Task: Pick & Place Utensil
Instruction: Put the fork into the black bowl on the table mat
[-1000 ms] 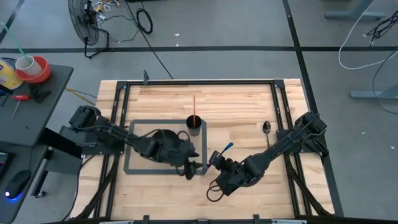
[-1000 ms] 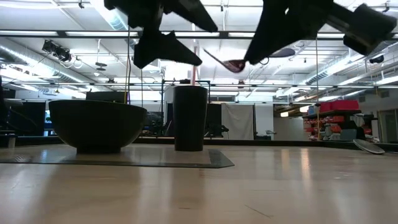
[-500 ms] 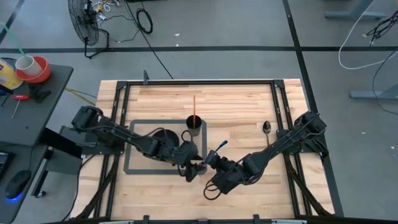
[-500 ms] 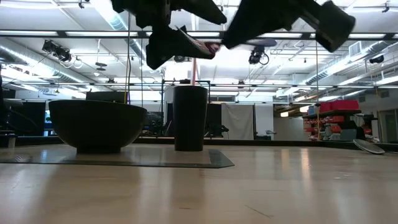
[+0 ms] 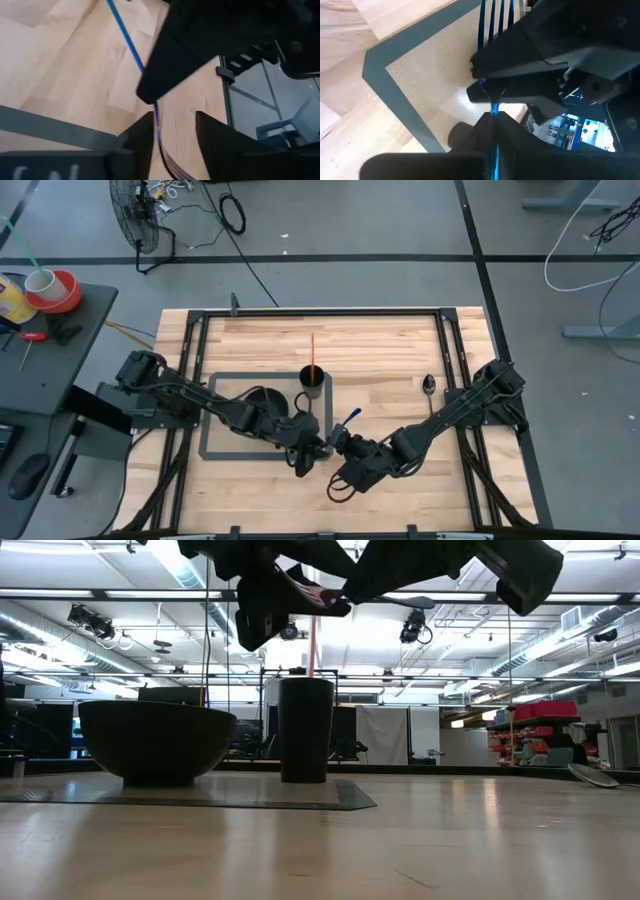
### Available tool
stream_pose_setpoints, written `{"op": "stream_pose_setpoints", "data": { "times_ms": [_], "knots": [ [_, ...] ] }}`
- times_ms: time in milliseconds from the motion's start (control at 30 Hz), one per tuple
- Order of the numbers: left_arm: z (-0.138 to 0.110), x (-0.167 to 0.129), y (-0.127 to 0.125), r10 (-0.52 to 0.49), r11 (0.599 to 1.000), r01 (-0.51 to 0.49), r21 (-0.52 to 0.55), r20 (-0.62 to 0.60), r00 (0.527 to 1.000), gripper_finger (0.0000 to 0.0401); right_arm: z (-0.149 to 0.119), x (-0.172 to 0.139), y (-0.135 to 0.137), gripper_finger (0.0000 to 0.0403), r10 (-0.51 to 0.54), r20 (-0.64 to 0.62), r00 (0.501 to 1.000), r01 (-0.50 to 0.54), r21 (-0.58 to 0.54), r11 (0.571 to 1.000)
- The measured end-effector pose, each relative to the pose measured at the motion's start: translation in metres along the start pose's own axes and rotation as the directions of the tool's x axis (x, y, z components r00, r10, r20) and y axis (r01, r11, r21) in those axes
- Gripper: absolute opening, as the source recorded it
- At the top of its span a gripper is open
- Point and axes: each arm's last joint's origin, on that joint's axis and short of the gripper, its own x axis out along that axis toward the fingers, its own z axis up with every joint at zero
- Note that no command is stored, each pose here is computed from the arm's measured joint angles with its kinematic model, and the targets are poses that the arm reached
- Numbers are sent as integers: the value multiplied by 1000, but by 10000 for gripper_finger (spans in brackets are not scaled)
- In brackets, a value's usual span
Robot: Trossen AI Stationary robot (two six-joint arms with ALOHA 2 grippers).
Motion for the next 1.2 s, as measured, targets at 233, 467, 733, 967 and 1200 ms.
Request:
{"op": "stream_pose_setpoints", "data": {
  "times_ms": [233,467,733,967,1200],
  "knots": [
    [0,0,0,-13,1000,13,0,-12,1000,30,3,0,-4,26,-41,10,999,41,34,999],
    [1,-5,-5,-42,999,42,8,-17,999,11,11,-6,-6,75,-97,48,994,92,102,990],
    [5,-38,-24,18,995,-23,96,53,998,7,23,-31,-9,117,-385,-184,905,424,301,854],
    [3,-84,-42,102,979,-122,163,125,987,11,17,-64,-16,114,-421,-156,894,429,575,697],
    [-10,-113,-61,198,949,-256,185,284,938,6,-7,-55,-9,92,-349,28,937,141,882,449]
  ]
}}
